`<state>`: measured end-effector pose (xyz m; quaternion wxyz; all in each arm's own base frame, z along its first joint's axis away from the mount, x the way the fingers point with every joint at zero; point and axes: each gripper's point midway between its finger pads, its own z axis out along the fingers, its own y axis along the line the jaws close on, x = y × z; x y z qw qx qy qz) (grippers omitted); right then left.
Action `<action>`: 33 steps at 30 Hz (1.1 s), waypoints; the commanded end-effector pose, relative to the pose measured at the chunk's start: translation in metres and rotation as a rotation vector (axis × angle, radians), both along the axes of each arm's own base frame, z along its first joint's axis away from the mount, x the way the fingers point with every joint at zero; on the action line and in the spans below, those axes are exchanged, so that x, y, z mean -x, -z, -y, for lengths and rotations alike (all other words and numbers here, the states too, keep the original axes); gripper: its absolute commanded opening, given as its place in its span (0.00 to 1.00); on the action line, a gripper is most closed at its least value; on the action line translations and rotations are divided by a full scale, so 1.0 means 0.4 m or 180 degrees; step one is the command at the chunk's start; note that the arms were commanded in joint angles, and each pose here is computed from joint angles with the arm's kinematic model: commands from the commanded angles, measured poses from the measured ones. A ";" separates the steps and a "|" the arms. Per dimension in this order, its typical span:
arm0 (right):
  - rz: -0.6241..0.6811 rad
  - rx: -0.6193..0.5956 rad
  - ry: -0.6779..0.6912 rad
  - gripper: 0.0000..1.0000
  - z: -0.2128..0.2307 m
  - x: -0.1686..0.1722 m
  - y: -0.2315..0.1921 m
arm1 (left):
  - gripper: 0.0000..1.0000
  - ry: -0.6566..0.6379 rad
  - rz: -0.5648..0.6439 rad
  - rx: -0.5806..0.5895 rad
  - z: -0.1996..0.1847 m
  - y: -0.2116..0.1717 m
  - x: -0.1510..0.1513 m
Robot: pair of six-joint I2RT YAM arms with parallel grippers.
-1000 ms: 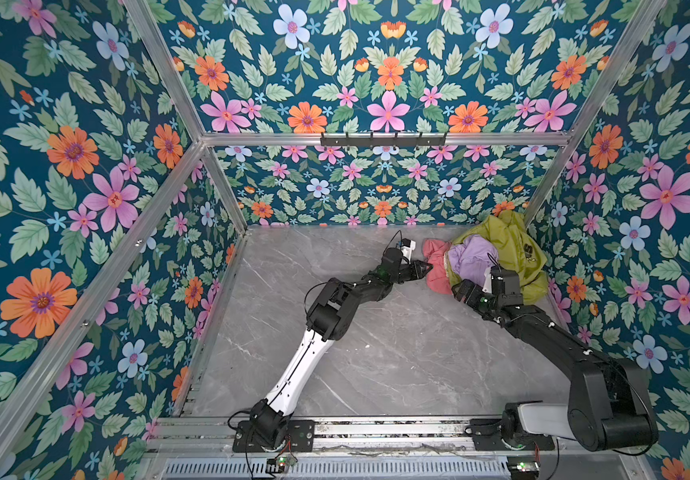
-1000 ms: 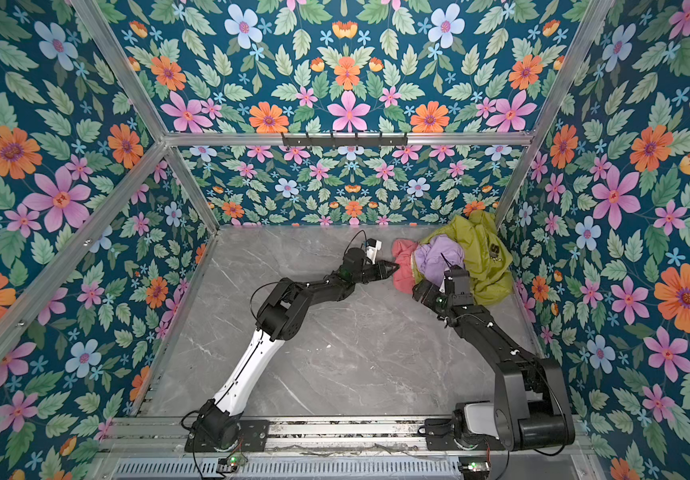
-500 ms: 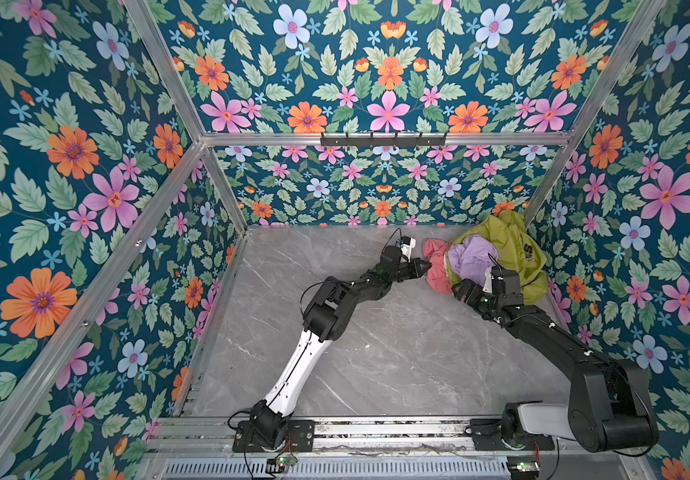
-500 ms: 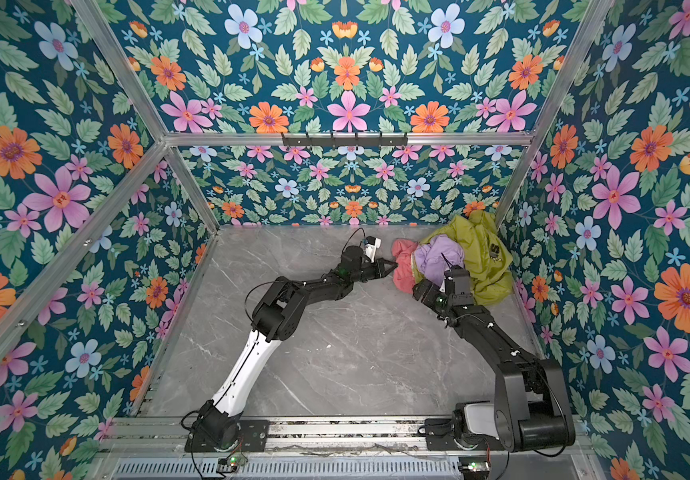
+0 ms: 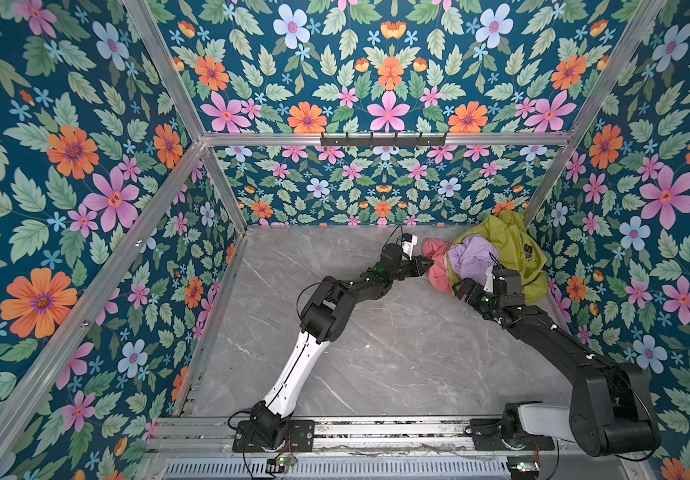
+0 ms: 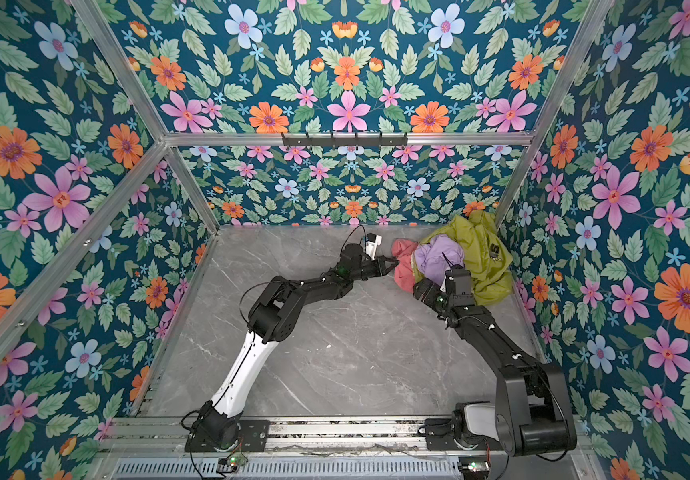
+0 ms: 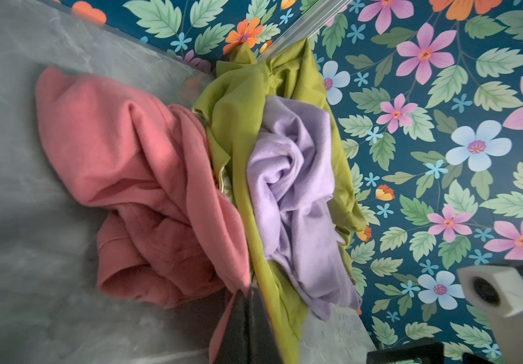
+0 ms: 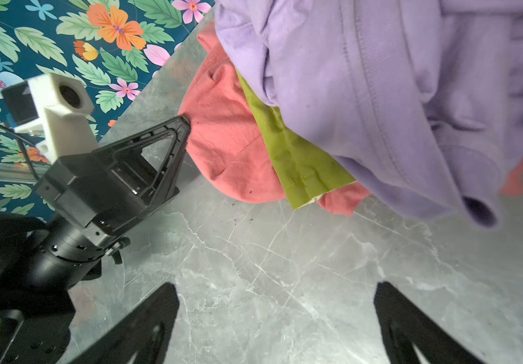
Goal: Pick out a specific cloth from the pile
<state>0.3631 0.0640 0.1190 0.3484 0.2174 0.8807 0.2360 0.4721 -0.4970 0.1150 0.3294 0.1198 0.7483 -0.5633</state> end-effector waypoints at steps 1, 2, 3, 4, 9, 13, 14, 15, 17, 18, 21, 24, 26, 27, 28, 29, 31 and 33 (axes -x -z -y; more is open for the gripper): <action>0.0024 -0.0005 0.0000 0.98 -0.001 -0.001 -0.007 | 0.00 0.0013 0.0262 0.0135 0.009 -0.082 0.004; 0.0033 -0.0003 0.0004 0.98 0.000 -0.001 -0.010 | 0.00 0.0014 0.0290 0.0150 0.012 -0.097 0.006; 0.0032 0.0005 0.0003 0.98 0.000 -0.001 -0.009 | 0.00 0.0020 0.0317 0.0162 0.014 -0.110 0.008; 0.0038 0.0007 0.0008 0.98 0.001 -0.001 -0.012 | 0.00 0.0023 0.0343 0.0175 0.017 -0.123 0.011; 0.0080 0.0042 0.0035 0.98 0.007 0.000 -0.027 | 0.00 0.0045 0.0436 0.0249 0.026 -0.179 0.022; 0.0119 0.0086 0.0062 0.98 0.014 0.003 -0.038 | 0.00 0.0052 0.0508 0.0299 0.030 -0.219 0.030; 0.0130 0.0093 0.0072 0.98 0.015 0.003 -0.040 | 0.00 0.0052 0.0527 0.0306 0.029 -0.228 0.032; 0.0134 0.0102 0.0075 0.98 0.016 0.003 -0.041 | 0.00 0.0049 0.0544 0.0310 0.030 -0.235 0.033; 0.0149 0.0118 0.0087 0.98 0.020 0.004 -0.046 | 0.00 0.0045 0.0577 0.0329 0.029 -0.253 0.036; 0.0153 0.0117 0.0088 0.99 0.019 0.005 -0.046 | 0.00 0.0041 0.0593 0.0335 0.027 -0.260 0.035; 0.0168 0.0129 0.0092 0.99 0.021 0.006 -0.050 | 0.00 0.0038 0.0630 0.0363 0.025 -0.284 0.039; 0.0172 0.0140 0.0103 0.99 0.023 0.007 -0.051 | 0.00 0.0035 0.0675 0.0392 0.022 -0.308 0.041; 0.0188 0.0150 0.0110 0.99 0.025 0.008 -0.054 | 0.00 0.0029 0.0699 0.0404 0.020 -0.322 0.044; 0.0190 0.0150 0.0112 0.99 0.026 0.009 -0.055 | 0.00 0.0025 0.0711 0.0411 0.018 -0.328 0.044; 0.0194 0.0153 0.0113 0.99 0.025 0.009 -0.056 | 0.00 0.0023 0.0724 0.0416 0.018 -0.334 0.046; 0.0206 0.0157 0.0122 0.99 0.027 0.009 -0.059 | 0.00 0.0020 0.0738 0.0418 0.017 -0.341 0.048; 0.0220 0.0162 0.0132 0.99 0.029 0.008 -0.062 | 0.00 0.0014 0.0757 0.0432 0.016 -0.353 0.050; 0.0231 0.0170 0.0131 0.99 0.029 0.008 -0.064 | 0.00 0.0010 0.0786 0.0456 0.013 -0.368 0.050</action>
